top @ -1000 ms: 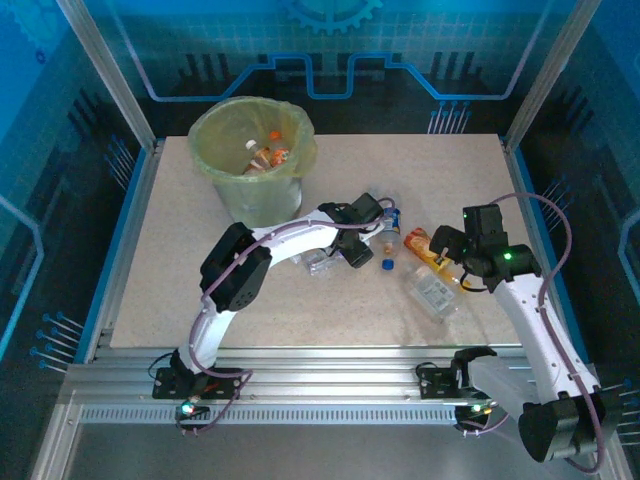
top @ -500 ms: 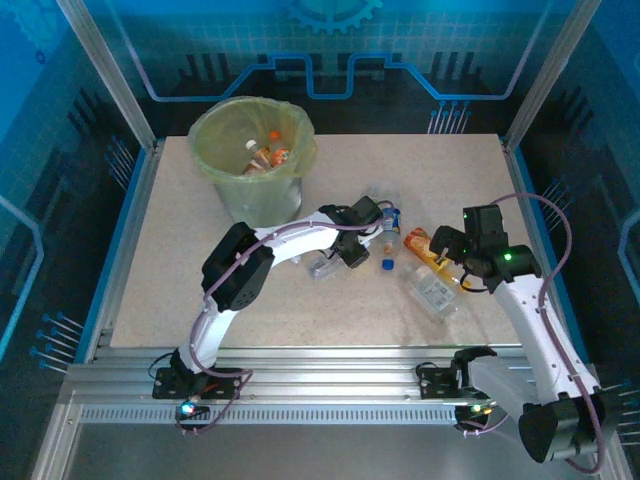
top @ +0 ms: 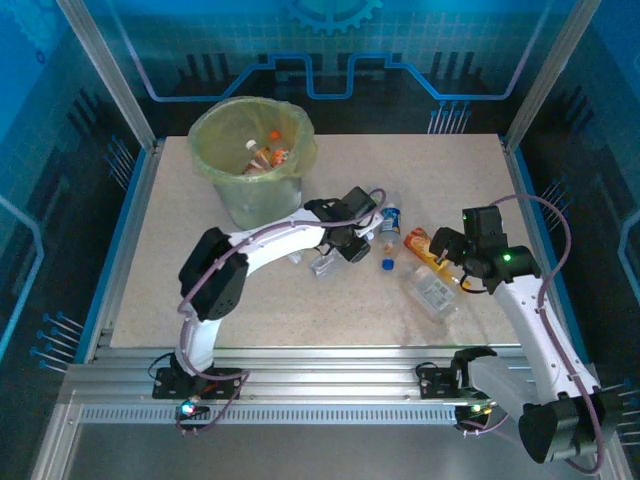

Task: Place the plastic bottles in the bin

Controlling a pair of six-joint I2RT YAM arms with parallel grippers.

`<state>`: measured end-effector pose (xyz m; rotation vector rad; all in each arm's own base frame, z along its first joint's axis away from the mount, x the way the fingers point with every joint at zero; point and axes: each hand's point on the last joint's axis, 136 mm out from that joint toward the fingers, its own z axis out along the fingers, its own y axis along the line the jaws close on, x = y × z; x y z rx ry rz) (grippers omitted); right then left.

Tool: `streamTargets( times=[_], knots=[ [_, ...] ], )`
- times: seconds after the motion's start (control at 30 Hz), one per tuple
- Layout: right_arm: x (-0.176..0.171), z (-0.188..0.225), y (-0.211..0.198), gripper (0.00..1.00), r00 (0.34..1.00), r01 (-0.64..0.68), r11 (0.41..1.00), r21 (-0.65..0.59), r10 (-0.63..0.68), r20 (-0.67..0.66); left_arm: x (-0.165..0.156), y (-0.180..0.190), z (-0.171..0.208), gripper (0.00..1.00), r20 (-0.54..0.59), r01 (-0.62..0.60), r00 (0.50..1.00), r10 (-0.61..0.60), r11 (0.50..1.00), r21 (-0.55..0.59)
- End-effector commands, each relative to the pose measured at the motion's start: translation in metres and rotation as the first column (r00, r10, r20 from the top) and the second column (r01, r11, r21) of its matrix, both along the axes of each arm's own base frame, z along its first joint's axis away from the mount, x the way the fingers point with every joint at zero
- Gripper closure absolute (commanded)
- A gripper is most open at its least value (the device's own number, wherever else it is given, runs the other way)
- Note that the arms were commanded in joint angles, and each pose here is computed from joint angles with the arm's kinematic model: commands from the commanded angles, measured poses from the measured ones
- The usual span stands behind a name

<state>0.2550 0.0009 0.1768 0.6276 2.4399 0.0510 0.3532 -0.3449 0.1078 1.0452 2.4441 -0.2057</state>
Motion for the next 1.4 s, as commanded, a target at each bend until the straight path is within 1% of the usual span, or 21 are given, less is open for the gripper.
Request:
streamTargets(
  times=[0.0, 0.03, 0.13, 0.23, 0.3, 0.4, 0.5, 0.6, 0.73, 0.83, 0.97, 1.03, 1.13, 1.2, 1.37],
  knots=[
    [-0.002, 0.002, -0.001, 0.0, 1.0, 0.014, 1.0, 0.0, -0.014, 0.016, -0.006, -0.012, 0.074, 0.57, 0.08, 0.015, 0.997, 0.0, 0.982, -0.187],
    [-0.002, 0.002, -0.001, 0.0, 1.0, 0.013, 1.0, 0.001, -0.013, 0.017, -0.007, -0.013, 0.089, 0.58, 0.107, 0.024, 0.994, -0.001, 0.975, -0.219],
    [-0.001, 0.003, 0.0, 0.0, 1.0, 0.006, 1.0, 0.001, -0.006, 0.023, -0.006, -0.012, 0.143, 0.59, 0.215, 0.053, 0.976, 0.016, 0.948, -0.314],
    [-0.001, 0.003, 0.0, 0.0, 1.0, 0.004, 1.0, 0.0, -0.004, 0.026, 0.0, -0.003, 0.2, 0.59, 0.335, 0.077, 0.94, 0.071, 0.908, -0.411],
    [-0.001, 0.004, 0.0, 0.0, 1.0, 0.004, 1.0, 0.001, -0.004, 0.031, 0.009, 0.011, 0.241, 0.61, 0.415, 0.089, 0.899, 0.139, 0.87, -0.485],
    [0.0, 0.004, 0.001, 0.0, 0.999, -0.001, 1.0, 0.008, 0.001, 0.035, 0.027, 0.042, 0.292, 0.62, 0.491, 0.085, 0.829, 0.269, 0.806, -0.586],
    [-0.001, 0.005, 0.002, 0.0, 0.999, -0.003, 1.0, 0.009, 0.003, 0.035, 0.049, 0.081, 0.327, 0.63, 0.533, 0.067, 0.748, 0.396, 0.754, -0.654],
    [-0.001, 0.005, 0.002, 0.0, 0.999, -0.002, 1.0, 0.011, 0.001, 0.033, 0.07, 0.123, 0.349, 0.65, 0.547, 0.044, 0.666, 0.507, 0.705, -0.708],
    [-0.001, 0.006, 0.003, 0.0, 0.999, -0.002, 1.0, 0.017, 0.001, 0.036, 0.093, 0.17, 0.364, 0.65, 0.552, 0.015, 0.569, 0.61, 0.663, -0.748],
    [0.0, 0.008, 0.003, 0.0, 0.999, -0.002, 1.0, 0.022, 0.001, 0.041, 0.107, 0.201, 0.367, 0.65, 0.556, 0.003, 0.506, 0.659, 0.643, -0.766],
    [0.002, 0.01, 0.004, 0.0, 0.999, -0.004, 1.0, 0.022, 0.003, 0.042, 0.123, 0.24, 0.357, 0.65, 0.534, -0.034, 0.457, 0.712, 0.614, -0.789],
    [0.002, 0.011, 0.004, 0.0, 0.999, -0.004, 1.0, 0.022, 0.004, 0.043, 0.13, 0.256, 0.348, 0.65, 0.526, -0.06, 0.438, 0.729, 0.608, -0.792],
    [0.003, 0.012, 0.004, 0.0, 0.999, -0.004, 1.0, 0.022, 0.003, 0.045, 0.135, 0.274, 0.333, 0.65, 0.508, -0.088, 0.428, 0.748, 0.593, -0.8],
    [0.003, 0.012, 0.004, 0.0, 0.999, -0.003, 1.0, 0.023, 0.002, 0.044, 0.137, 0.281, 0.321, 0.65, 0.496, -0.1, 0.432, 0.753, 0.587, -0.804],
    [0.004, 0.011, 0.006, 0.0, 0.999, -0.007, 0.999, 0.033, 0.006, 0.043, 0.139, 0.288, 0.29, 0.64, 0.5, -0.128, 0.437, 0.748, 0.602, -0.788]
  ],
)
